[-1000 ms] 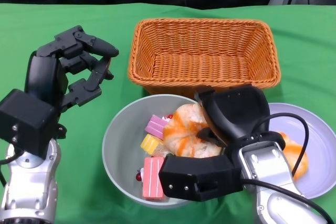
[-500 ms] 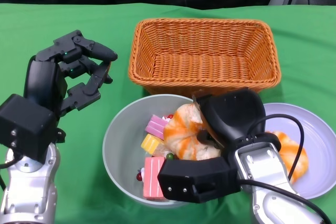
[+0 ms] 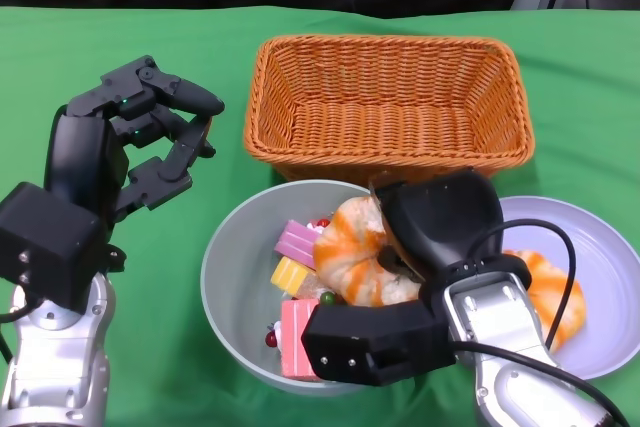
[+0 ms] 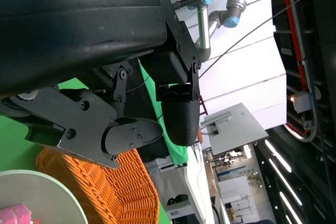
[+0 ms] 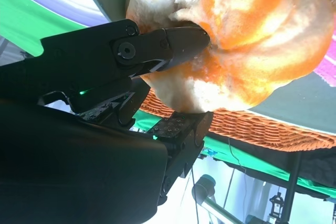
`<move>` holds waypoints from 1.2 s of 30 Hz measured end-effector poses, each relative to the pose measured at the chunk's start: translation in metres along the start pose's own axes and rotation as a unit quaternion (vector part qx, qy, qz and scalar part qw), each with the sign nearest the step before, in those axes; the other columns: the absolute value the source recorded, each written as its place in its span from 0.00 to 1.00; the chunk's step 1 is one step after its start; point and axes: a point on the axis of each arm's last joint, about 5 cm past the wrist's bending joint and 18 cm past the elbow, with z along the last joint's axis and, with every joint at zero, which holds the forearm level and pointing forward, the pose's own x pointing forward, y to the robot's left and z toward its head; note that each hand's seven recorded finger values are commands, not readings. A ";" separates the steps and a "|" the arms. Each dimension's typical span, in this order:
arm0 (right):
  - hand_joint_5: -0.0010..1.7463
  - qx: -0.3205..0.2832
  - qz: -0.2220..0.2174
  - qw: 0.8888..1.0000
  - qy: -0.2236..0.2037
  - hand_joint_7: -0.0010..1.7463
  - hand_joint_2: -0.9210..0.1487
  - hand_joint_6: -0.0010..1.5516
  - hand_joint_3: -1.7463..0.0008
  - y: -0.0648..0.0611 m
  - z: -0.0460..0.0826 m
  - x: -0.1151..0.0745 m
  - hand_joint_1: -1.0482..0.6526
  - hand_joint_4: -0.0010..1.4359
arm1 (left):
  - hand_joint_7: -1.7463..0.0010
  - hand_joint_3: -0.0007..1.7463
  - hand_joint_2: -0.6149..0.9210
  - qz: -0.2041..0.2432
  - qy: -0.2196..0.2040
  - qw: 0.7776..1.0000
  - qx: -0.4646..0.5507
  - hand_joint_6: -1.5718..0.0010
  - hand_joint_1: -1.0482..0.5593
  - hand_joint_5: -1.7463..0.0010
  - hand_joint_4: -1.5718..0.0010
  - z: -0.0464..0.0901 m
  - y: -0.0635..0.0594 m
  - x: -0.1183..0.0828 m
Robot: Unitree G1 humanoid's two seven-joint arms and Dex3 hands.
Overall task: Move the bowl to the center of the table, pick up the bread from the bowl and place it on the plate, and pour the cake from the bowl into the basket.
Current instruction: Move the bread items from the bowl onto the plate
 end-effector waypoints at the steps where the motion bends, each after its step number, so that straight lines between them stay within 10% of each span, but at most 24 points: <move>1: 0.11 -0.001 -0.001 1.000 -0.001 0.01 0.00 0.37 0.92 0.000 0.000 0.000 0.11 0.48 | 0.41 0.38 0.89 0.000 0.000 1.000 0.000 0.46 0.60 0.20 0.50 0.000 0.000 0.000; 5: 0.14 -0.005 -0.013 1.000 -0.005 0.01 0.00 0.38 0.93 0.002 0.001 0.000 0.12 0.50 | 0.40 0.38 0.89 0.000 -0.002 1.000 0.000 0.46 0.60 0.20 0.50 0.000 0.000 0.000; 12: 0.48 0.028 -0.061 0.997 -0.033 0.03 0.00 0.49 0.99 0.008 0.000 0.001 0.19 0.51 | 0.40 0.38 0.89 -0.003 -0.007 1.000 0.004 0.46 0.60 0.20 0.49 0.000 -0.001 0.000; 36: 0.56 0.087 -0.107 0.987 -0.083 0.04 0.00 0.63 0.99 0.018 -0.008 0.004 0.41 0.58 | 0.41 0.43 0.87 -0.004 -0.007 1.000 0.002 0.46 0.62 0.20 0.49 0.000 -0.002 0.000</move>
